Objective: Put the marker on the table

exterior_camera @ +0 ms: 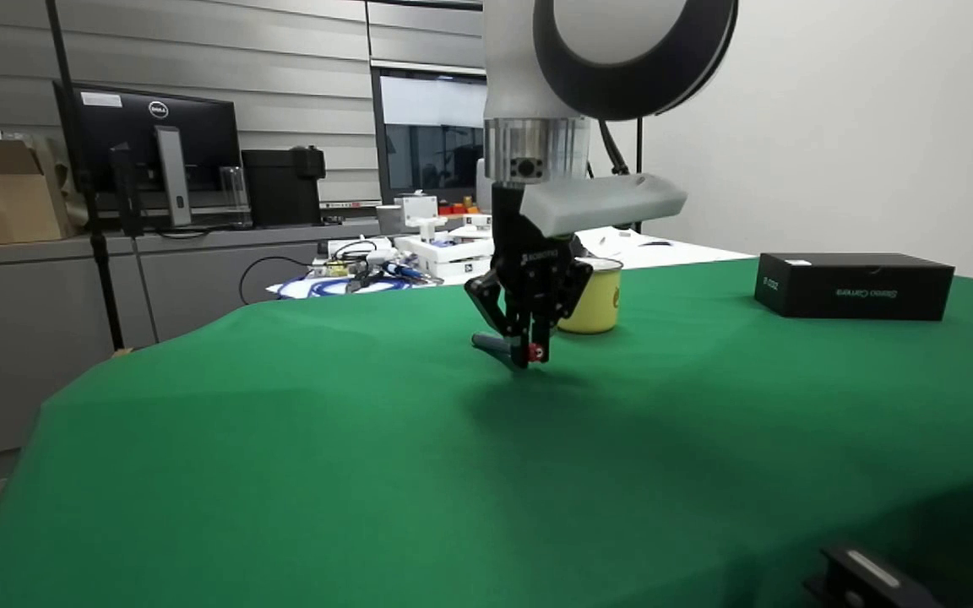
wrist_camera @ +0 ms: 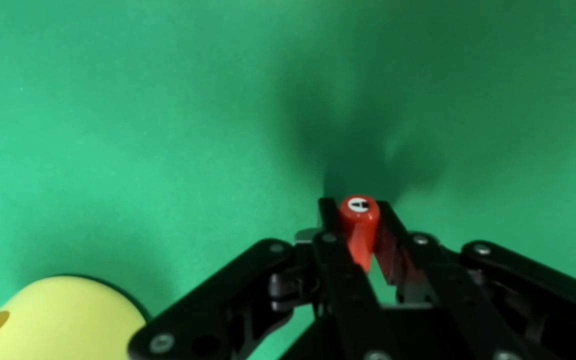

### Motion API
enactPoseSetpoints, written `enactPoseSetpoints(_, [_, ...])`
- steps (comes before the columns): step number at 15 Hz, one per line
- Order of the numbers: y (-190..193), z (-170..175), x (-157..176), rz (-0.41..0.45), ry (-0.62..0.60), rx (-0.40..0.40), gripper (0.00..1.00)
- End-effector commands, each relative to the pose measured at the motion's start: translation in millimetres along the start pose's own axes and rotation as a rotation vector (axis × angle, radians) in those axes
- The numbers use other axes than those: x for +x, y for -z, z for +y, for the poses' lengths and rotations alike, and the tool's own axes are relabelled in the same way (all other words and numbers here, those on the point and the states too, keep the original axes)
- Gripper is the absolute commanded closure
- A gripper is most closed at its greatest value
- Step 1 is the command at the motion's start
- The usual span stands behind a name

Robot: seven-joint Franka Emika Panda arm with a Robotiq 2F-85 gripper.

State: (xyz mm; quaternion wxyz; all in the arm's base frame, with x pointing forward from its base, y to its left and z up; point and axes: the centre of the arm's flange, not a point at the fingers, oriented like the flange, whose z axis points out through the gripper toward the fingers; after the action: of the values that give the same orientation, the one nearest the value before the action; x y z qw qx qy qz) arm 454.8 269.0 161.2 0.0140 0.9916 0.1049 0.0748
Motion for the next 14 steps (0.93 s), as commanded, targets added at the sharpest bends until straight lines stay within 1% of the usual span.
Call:
enactPoseSetpoints(1, [1,-7,3,-0.003,-0.003,-0.013,0.52])
enactPoseSetpoints(3, [18,-8,11,0.009,-0.009,-0.002,0.41])
enactPoseSetpoints(6, [57,-3,26,0.046,-0.030,0.031,0.19])
enactPoseSetpoints(9, [97,3,33,0.074,-0.045,0.062,0.02])
enactPoseSetpoints(11, [120,6,33,0.073,-0.040,0.102,0.00])
enactPoseSetpoints(12, [92,-2,37,0.082,-0.041,0.074,0.04])
enactPoseSetpoints(13, [103,-2,37,0.084,-0.037,0.086,0.00])
enactPoseSetpoints(14, [110,-2,37,0.086,-0.032,0.090,0.00])
